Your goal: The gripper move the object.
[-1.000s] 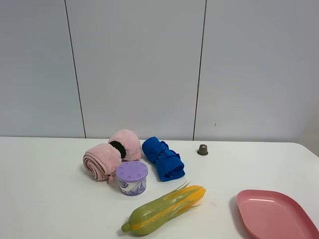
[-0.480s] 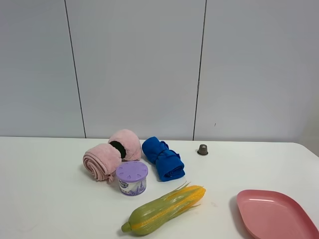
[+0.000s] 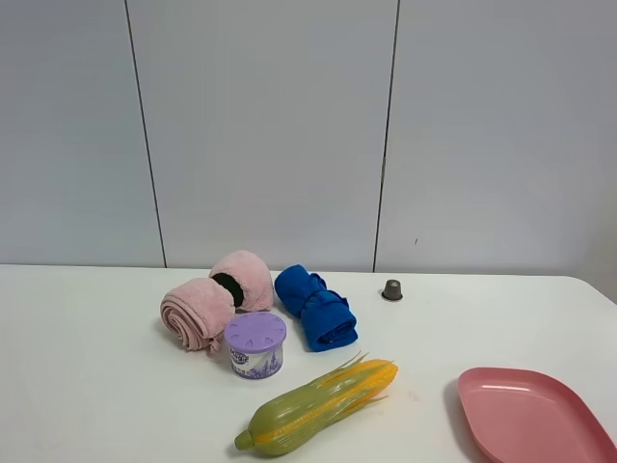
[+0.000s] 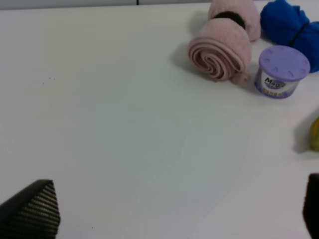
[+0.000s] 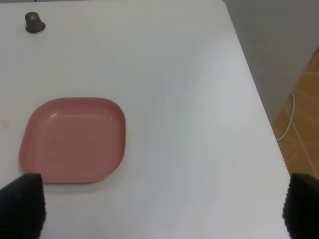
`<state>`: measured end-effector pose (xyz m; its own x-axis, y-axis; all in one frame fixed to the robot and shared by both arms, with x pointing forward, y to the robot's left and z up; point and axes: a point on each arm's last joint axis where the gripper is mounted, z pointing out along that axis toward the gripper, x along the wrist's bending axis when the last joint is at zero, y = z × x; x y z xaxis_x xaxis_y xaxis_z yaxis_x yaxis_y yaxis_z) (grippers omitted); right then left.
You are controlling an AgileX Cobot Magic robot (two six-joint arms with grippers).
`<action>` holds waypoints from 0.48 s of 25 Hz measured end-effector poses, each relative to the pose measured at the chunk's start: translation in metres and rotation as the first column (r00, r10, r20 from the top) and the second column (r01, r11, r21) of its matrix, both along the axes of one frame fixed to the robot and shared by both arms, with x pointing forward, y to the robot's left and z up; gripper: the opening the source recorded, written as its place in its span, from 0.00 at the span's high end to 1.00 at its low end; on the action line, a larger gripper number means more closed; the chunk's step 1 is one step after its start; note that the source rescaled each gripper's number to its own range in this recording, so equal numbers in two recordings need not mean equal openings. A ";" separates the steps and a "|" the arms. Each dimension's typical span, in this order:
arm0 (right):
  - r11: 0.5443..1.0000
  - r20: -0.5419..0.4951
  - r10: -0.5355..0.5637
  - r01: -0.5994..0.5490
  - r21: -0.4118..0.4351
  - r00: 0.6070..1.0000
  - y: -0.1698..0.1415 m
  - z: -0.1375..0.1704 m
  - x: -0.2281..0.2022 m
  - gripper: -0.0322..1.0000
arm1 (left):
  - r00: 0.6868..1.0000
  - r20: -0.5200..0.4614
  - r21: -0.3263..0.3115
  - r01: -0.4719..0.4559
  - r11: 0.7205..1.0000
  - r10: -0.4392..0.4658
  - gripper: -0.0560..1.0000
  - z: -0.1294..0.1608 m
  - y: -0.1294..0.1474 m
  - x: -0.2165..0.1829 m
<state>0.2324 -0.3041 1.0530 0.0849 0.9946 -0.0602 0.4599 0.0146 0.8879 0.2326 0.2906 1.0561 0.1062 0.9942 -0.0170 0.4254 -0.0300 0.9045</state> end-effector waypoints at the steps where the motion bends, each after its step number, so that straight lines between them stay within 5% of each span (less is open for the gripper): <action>1: 1.000 0.000 0.000 0.000 -0.001 1.000 0.000 0.000 0.000 0.12 | 1.000 0.000 0.000 0.000 1.000 0.000 0.00 0.000 0.000 0.000; 12: 1.000 0.000 0.000 0.000 -0.001 1.000 0.000 0.000 0.000 0.12 | 1.000 0.000 0.000 0.000 1.000 0.000 0.00 0.000 0.000 0.000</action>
